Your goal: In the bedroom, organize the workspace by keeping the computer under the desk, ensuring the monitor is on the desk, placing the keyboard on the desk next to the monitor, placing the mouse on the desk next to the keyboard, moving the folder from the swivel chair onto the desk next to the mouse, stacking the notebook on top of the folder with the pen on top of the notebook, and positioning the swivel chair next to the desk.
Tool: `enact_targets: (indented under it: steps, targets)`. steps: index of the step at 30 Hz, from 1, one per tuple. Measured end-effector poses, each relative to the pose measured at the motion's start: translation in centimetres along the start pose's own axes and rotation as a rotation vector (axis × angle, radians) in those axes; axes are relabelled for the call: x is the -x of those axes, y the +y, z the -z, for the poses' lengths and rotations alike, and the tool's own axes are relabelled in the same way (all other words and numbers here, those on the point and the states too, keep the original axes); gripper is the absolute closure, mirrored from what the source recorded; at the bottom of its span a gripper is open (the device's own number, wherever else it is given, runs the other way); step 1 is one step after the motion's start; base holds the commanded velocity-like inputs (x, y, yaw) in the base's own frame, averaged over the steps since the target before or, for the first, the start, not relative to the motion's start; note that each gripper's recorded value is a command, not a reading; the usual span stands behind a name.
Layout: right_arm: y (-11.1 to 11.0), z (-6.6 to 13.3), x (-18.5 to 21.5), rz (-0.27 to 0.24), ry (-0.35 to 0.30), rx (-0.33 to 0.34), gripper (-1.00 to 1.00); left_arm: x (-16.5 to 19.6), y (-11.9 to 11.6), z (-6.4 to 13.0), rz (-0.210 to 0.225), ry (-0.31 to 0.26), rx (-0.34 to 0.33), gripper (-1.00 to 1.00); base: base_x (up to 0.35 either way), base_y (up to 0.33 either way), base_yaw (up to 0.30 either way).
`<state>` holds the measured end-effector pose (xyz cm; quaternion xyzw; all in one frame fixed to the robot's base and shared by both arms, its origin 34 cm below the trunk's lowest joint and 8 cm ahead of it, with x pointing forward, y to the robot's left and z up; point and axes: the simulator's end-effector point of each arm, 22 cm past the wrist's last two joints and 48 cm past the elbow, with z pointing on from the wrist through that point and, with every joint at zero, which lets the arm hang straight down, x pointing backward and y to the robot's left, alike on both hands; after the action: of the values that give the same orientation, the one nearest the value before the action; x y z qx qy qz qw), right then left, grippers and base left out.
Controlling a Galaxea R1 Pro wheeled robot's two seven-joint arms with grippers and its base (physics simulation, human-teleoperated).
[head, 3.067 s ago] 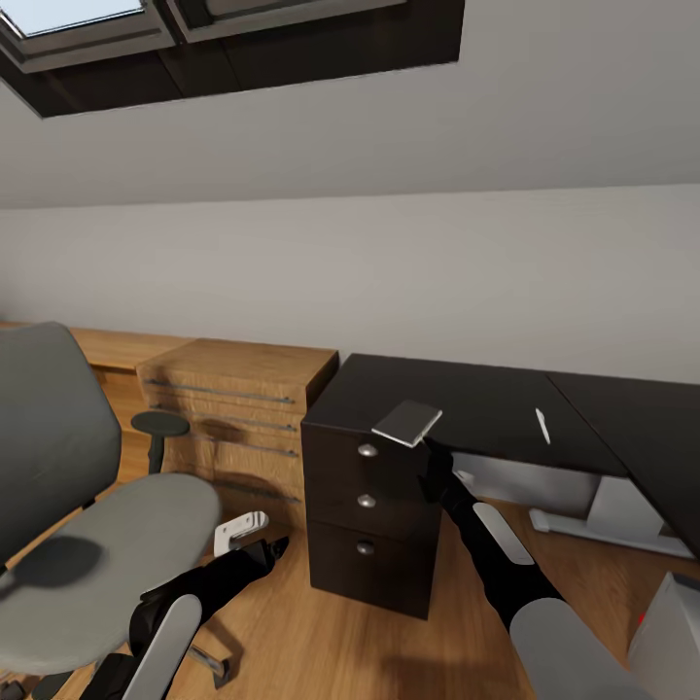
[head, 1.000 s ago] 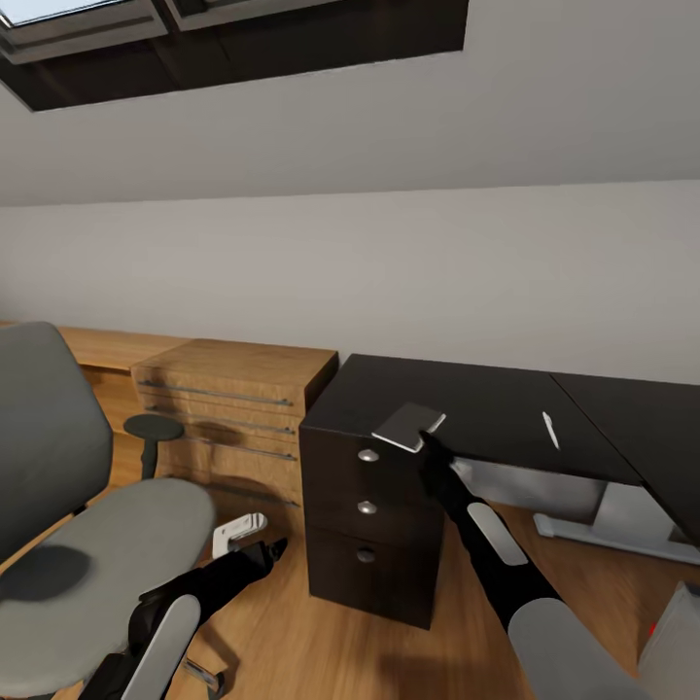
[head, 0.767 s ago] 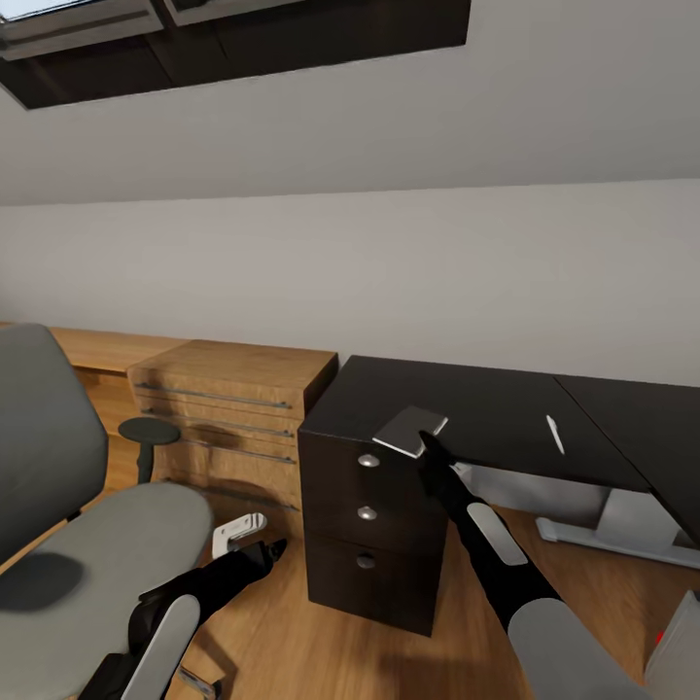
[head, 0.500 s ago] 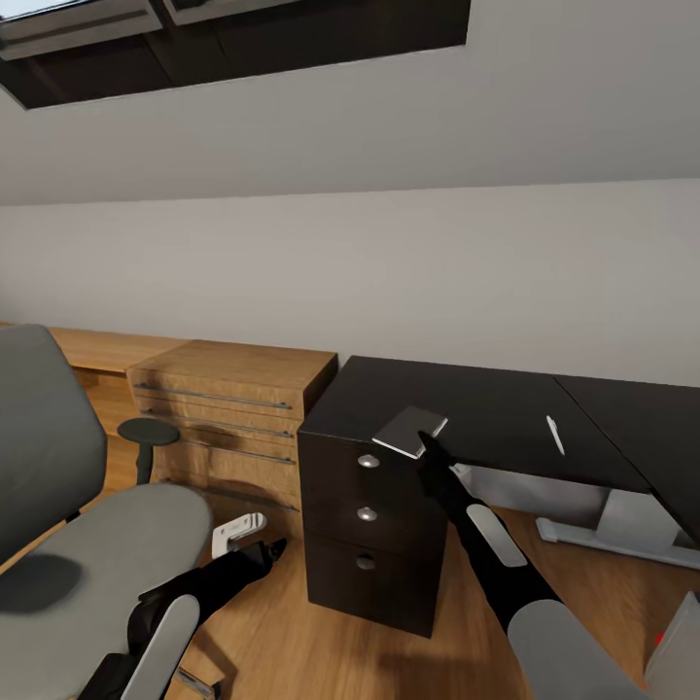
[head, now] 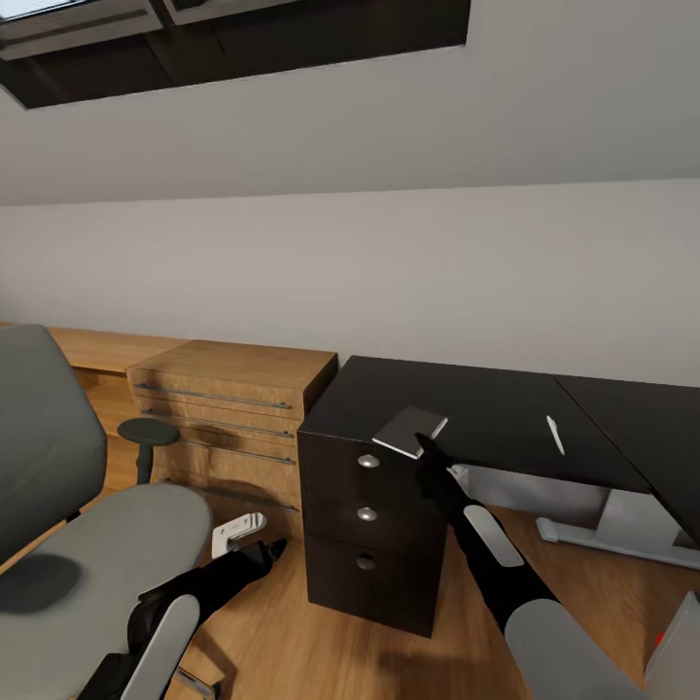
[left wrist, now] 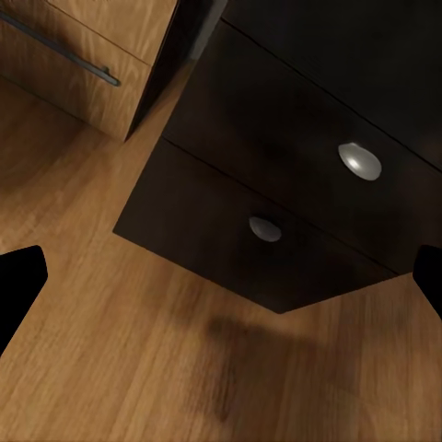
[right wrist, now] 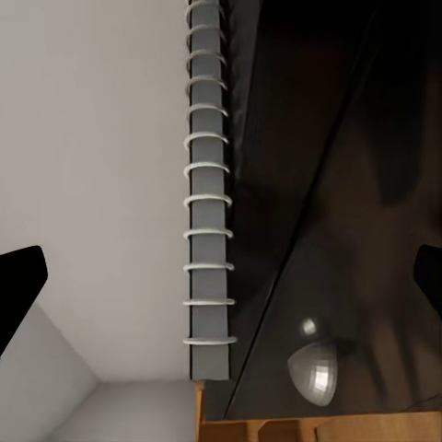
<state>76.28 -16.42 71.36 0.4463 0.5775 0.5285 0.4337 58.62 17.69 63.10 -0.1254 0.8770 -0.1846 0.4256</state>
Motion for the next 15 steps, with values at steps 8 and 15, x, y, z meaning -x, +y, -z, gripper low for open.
enact_targets:
  steps: [8, 15]
  targets:
    - [-0.02, -0.05, -0.38, -0.005, 0.004, 0.0, -1.0, -0.03, -0.08, -0.01, 0.0, 0.0, -0.002, -1.0, 0.0, 0.0, 0.0]
    - [0.02, -0.06, -0.41, -0.005, 0.003, 0.001, -1.0, -0.02, -0.06, -0.01, 0.0, 0.0, -0.001, -1.0, 0.0, 0.003, 0.0]
